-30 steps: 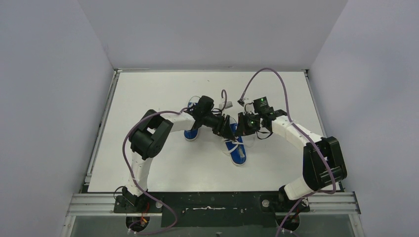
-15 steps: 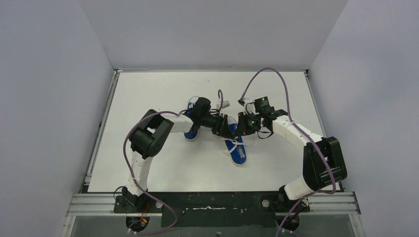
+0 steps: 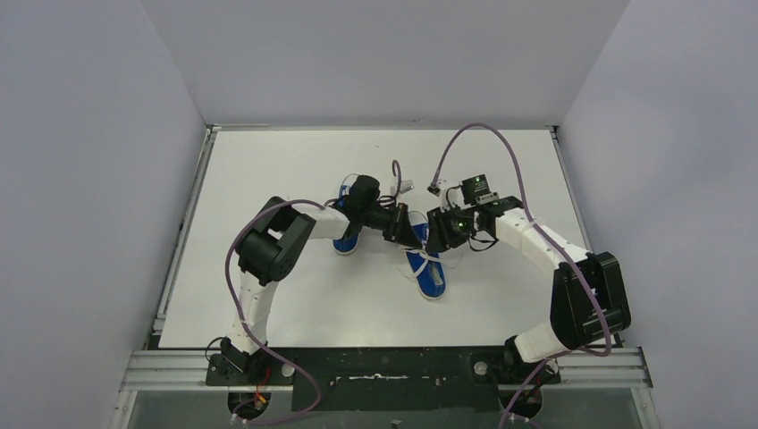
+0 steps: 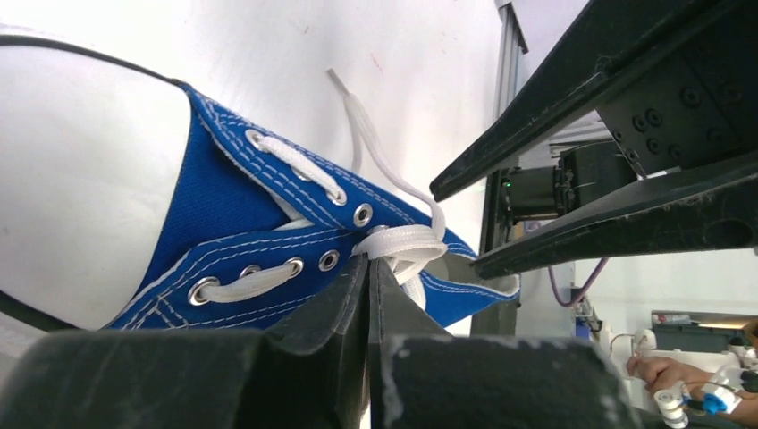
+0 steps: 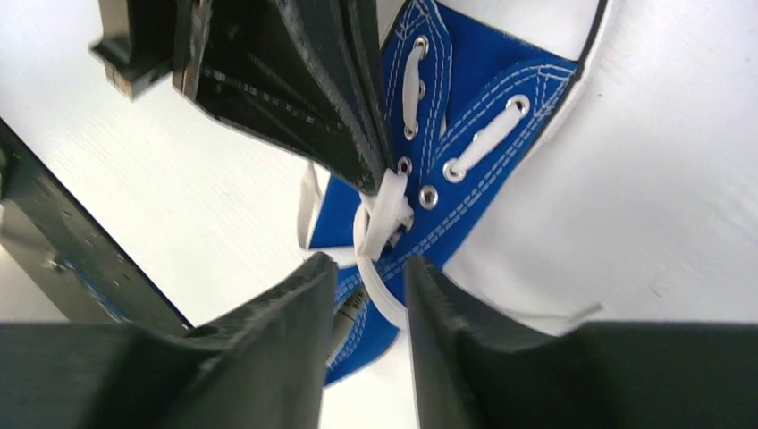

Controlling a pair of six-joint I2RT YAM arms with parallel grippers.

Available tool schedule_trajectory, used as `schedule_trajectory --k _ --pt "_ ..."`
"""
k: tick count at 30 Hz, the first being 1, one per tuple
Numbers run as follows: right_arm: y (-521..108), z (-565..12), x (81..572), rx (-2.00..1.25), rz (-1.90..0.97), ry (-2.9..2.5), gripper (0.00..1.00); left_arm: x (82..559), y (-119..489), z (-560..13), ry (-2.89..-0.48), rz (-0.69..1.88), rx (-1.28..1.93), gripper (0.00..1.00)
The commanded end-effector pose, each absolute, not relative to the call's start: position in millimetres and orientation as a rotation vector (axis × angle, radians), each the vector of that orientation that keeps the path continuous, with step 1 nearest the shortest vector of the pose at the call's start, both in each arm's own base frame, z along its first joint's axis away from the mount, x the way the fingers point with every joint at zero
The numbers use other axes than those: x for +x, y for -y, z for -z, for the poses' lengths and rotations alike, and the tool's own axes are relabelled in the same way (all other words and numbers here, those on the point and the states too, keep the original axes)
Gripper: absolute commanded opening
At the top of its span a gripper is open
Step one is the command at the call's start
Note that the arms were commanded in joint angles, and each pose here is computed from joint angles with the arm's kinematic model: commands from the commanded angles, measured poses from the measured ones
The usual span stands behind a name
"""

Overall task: Tie the shoes
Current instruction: Cross the shoelace with the shoelace.

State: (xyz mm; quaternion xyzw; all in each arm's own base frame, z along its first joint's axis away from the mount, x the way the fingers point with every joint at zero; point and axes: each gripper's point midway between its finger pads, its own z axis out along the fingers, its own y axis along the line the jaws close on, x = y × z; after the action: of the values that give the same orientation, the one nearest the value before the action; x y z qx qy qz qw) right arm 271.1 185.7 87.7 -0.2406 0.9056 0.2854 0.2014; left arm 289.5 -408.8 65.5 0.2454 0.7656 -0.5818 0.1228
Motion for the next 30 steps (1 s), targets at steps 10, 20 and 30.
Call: schedule_trajectory --k 10,20,30 --pt "-176.8 -100.6 264.2 -1.15 -0.62 -2.214 0.47 290.6 410.3 -99.9 -2.11 1.789 0.731 0.0" --pt "-183.0 -75.9 256.0 -1.182 -0.641 -2.293 0.32 291.0 407.7 -102.2 -2.108 1.804 0.717 0.0" --pt "-174.4 -70.2 257.5 -1.102 -0.548 -2.375 0.0 289.0 407.4 -105.1 -2.096 1.825 0.726 0.0"
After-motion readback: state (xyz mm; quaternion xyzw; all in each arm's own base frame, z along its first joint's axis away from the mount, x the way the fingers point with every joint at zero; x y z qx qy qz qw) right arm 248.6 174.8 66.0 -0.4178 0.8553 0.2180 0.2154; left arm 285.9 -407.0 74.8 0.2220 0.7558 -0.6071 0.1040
